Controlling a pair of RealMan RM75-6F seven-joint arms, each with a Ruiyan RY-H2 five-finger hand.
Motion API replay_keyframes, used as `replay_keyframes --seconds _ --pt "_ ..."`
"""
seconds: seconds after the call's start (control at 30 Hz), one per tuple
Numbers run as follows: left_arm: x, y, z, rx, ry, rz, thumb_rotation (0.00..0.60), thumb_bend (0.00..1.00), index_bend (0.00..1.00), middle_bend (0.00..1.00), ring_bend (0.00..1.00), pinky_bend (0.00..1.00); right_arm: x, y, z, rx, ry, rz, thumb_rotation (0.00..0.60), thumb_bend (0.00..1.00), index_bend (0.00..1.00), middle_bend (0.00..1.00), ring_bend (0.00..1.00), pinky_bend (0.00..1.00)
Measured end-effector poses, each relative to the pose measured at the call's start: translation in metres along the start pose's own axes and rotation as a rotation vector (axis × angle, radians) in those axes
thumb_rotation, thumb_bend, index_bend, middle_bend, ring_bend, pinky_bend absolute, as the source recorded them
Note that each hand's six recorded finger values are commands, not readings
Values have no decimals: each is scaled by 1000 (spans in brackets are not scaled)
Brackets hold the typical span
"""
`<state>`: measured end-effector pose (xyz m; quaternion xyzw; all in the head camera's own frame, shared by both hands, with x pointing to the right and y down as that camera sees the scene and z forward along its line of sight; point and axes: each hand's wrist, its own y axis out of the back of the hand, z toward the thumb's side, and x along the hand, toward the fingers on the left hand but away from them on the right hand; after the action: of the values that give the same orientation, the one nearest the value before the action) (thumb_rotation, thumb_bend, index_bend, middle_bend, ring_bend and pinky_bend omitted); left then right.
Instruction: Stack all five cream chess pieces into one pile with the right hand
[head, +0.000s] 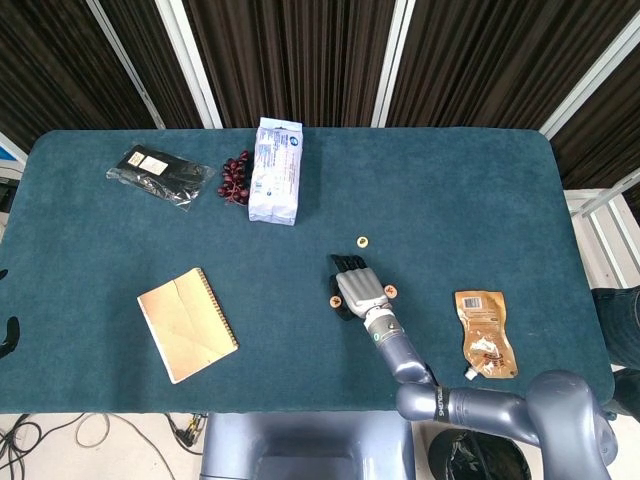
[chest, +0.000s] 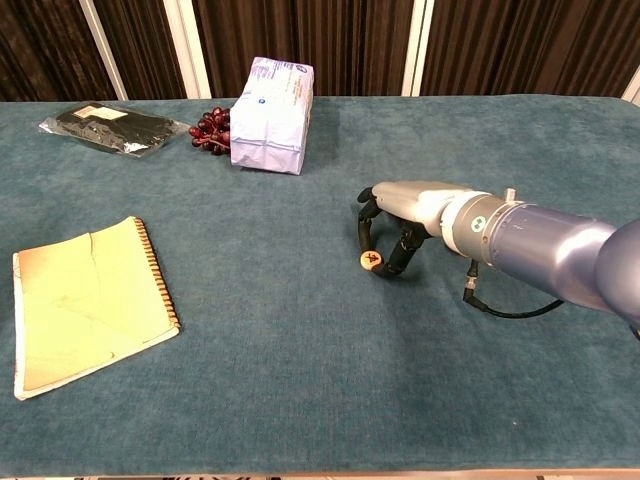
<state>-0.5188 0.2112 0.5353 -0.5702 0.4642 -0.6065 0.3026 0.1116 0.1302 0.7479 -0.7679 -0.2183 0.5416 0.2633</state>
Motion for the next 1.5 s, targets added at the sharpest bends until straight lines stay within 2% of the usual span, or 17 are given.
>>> replay_keyframes --seconds 0.27,0.53,0.73,0.9,1.1,1.5 --pt "0 0 0 -1 1 0 600 484 155 0 0 0 1 1 1 -1 10 -3 600 410 539 0 0 0" --pt "0 0 -1 -1 1 0 600 484 156 0 0 0 7 18 -2 -29 16 -31 600 410 539 0 0 0" --pt "0 0 1 0 -1 0 600 485 156 0 0 0 18 39 -20 -24 -2 -50 600 411 539 0 0 0" --pt "0 -1 2 4 -5 2 600 485 156 0 0 0 30 55 -47 4 -53 -57 600 410 539 0 0 0" --pt "-1 -1 2 6 -5 2 600 485 156 0 0 0 41 51 -78 22 -120 -33 600 410 539 0 0 0" --pt "0 -1 1 7 -1 2 600 485 157 0 0 0 39 42 -96 14 -159 -28 600 410 539 0 0 0"
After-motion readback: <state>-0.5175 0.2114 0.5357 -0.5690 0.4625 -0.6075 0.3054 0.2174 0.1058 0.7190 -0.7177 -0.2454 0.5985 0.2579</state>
